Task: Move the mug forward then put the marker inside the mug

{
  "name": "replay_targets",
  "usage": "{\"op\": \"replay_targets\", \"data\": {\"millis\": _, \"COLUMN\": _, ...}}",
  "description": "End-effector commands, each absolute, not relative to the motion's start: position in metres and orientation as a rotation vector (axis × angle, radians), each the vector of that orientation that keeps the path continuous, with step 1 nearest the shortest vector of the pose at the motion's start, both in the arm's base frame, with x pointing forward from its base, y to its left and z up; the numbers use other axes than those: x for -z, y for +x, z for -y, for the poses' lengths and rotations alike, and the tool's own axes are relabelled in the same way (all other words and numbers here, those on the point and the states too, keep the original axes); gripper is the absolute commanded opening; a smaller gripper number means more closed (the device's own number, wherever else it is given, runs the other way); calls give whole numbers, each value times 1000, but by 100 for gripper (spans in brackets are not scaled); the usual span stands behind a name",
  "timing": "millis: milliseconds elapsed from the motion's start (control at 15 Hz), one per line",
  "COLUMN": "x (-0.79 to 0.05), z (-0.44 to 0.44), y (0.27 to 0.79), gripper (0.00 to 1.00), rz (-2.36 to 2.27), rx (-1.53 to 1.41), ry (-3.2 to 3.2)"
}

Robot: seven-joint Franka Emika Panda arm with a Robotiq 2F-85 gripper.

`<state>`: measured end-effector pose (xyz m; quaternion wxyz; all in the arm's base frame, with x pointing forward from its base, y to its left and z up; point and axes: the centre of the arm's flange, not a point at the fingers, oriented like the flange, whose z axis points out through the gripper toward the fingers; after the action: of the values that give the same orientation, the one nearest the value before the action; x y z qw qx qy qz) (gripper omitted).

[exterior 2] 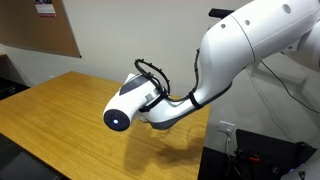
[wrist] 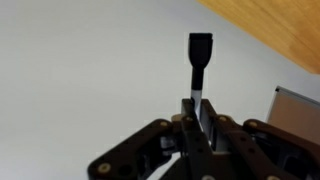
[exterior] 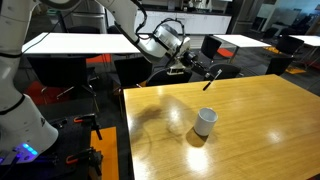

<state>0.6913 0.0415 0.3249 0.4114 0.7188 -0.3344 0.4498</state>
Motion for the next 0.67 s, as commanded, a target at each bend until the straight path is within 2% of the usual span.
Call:
{"op": "replay_targets", "data": {"millis": 0, "x": -321, "z": -43, "y": 684, "gripper": 3, "rz": 915, "rx": -1154, "ry": 1722}}
{"op": "replay_targets", "data": {"millis": 600, "x": -310, "z": -23, "y": 683, "gripper": 3, "rz": 1029, "rx": -1188, "ry": 1661}}
